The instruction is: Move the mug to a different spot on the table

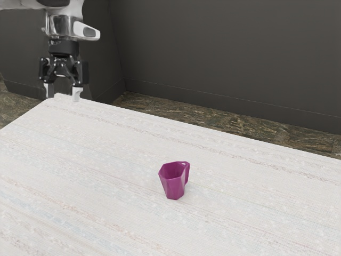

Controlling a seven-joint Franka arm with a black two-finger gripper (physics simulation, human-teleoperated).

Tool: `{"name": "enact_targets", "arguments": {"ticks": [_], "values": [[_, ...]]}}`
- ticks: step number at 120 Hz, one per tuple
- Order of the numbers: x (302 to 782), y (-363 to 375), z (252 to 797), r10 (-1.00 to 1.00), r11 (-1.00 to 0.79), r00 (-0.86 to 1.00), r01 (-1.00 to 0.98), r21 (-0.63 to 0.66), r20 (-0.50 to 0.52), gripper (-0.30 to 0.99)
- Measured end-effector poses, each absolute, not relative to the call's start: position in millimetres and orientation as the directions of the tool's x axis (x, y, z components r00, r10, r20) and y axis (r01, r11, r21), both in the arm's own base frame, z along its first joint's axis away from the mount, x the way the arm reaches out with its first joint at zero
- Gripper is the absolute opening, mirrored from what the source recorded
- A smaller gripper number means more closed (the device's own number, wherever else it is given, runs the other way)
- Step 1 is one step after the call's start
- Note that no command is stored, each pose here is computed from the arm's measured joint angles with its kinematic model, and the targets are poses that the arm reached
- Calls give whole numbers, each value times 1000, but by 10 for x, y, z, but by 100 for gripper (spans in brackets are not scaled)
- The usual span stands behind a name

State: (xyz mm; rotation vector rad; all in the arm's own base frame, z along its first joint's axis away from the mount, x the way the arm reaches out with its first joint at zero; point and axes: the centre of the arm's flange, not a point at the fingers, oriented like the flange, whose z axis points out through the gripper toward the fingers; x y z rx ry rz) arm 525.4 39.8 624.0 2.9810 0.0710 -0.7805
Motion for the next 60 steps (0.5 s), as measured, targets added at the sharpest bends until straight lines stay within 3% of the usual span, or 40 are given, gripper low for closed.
{"name": "enact_targets", "arguments": {"ticks": [12, 22, 60], "values": [[5554, 323, 6158, 17, -998, 945, 35, 48, -328, 68], [5796, -84, 6005, -53, -998, 966, -42, 51, -254, 68], [6550, -1444, 4852, -251, -968, 944, -240, 79, -215, 67]]}}
